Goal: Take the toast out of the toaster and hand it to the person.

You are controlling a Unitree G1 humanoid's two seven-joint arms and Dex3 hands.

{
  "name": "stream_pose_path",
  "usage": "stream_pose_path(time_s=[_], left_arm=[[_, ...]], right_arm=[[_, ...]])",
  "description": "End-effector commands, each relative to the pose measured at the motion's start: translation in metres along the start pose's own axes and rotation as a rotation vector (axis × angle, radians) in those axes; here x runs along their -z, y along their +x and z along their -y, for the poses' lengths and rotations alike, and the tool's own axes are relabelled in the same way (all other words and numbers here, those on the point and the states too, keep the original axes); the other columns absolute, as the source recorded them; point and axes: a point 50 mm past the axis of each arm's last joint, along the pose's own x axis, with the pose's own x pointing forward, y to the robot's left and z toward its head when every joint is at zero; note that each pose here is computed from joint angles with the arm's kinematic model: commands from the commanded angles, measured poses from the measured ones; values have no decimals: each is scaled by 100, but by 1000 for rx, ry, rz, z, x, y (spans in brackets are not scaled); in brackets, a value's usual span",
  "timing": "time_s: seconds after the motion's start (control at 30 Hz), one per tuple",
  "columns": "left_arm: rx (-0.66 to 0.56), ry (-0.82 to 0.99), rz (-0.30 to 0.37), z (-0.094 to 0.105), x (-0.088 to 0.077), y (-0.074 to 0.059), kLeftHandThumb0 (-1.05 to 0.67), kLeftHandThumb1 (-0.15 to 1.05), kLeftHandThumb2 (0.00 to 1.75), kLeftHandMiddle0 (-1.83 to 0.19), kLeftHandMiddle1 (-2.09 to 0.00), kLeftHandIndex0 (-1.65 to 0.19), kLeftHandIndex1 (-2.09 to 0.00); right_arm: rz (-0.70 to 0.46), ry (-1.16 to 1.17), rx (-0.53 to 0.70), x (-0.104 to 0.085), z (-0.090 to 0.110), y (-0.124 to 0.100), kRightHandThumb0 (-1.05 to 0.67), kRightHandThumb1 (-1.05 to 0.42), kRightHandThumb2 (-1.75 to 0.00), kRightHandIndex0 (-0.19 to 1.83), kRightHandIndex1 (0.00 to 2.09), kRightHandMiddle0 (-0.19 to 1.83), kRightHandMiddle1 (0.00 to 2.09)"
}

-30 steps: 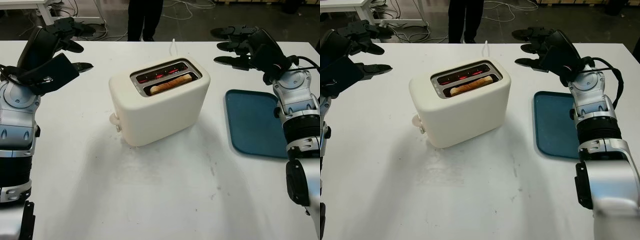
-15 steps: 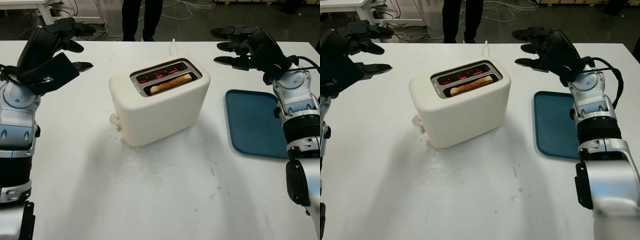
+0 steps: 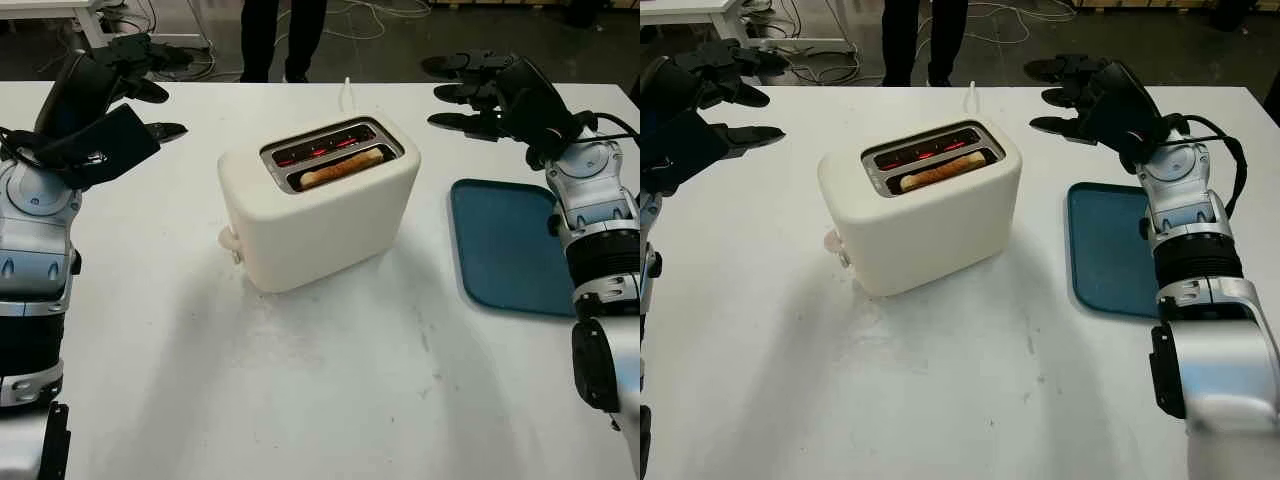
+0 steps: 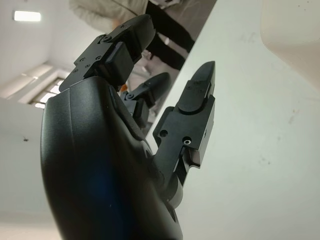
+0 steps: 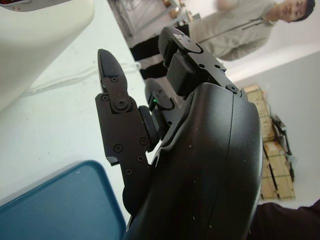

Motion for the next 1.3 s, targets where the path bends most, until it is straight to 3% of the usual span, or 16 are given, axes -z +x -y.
stream_pose_path(time_s=[0.0,1.27], left_arm=[[14,-1,-6,2,5,-3,3,83,1,-42,-84,-53,-41],[8,24,-16,2,1,-5,6,84,0,-43,-81,-55,-35]], right_arm=[[6,-1,4,2,0,-2,-32,-92,-6,60,0,58,0],[23,-17,-5,4,-1,-2,-40,-92,-6,62,0,60,0]])
